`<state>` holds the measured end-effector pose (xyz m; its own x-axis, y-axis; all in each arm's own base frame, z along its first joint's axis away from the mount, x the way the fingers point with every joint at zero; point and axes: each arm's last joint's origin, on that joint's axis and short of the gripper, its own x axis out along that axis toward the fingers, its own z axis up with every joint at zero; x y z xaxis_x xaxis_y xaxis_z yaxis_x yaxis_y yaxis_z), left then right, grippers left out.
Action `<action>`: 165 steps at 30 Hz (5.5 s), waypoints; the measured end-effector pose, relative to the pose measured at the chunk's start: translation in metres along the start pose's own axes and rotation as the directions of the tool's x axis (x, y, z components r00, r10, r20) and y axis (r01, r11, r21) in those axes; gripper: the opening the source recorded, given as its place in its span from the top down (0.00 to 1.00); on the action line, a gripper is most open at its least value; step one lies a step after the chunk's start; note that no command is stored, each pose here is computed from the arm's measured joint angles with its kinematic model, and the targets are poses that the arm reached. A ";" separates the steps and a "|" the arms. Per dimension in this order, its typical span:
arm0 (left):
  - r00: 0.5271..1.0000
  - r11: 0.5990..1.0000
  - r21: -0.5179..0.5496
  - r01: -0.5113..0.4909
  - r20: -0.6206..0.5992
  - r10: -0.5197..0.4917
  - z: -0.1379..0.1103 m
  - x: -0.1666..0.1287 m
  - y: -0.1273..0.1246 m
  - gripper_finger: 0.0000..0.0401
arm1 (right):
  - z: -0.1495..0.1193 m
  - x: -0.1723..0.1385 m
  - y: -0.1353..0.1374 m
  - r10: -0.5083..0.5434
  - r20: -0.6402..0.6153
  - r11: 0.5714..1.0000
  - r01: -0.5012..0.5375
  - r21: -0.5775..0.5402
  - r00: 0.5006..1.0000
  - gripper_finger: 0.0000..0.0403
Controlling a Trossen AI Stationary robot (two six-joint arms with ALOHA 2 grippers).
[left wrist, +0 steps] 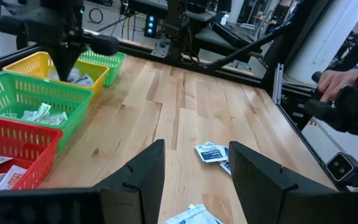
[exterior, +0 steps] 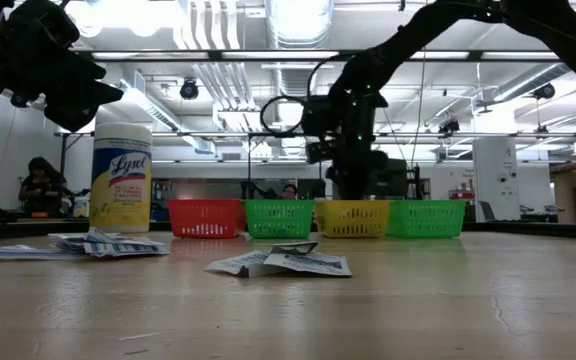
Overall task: Pick & Place First Aid Supplies
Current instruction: Put the alcohol pad into the yellow bin
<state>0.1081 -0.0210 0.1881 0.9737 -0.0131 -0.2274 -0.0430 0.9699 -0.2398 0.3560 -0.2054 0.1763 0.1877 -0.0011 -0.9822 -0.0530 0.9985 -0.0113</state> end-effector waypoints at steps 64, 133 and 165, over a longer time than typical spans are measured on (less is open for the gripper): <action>0.999 0.998 -0.034 0.044 -0.027 -0.045 -0.002 0.000 -0.001 0.57 | 0.066 -0.081 0.280 0.371 0.276 0.854 -0.209 -0.476 0.887 0.98; 0.954 0.960 -0.002 0.278 -0.118 -0.277 -0.005 -0.001 -0.007 0.57 | 0.111 0.030 0.328 0.099 -0.123 0.939 -0.134 -0.317 0.987 0.74; 0.954 0.961 -0.009 0.277 -0.118 -0.277 -0.005 -0.001 -0.007 0.57 | 0.107 0.037 0.334 -0.007 -0.107 0.951 -0.026 -0.308 0.994 0.77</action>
<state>0.1058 -0.0295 0.1852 0.9143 -0.3093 -0.2616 0.2268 0.9259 -0.3022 0.4505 0.1337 0.1566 0.0824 -0.0141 -0.9965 -0.3575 0.9329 -0.0427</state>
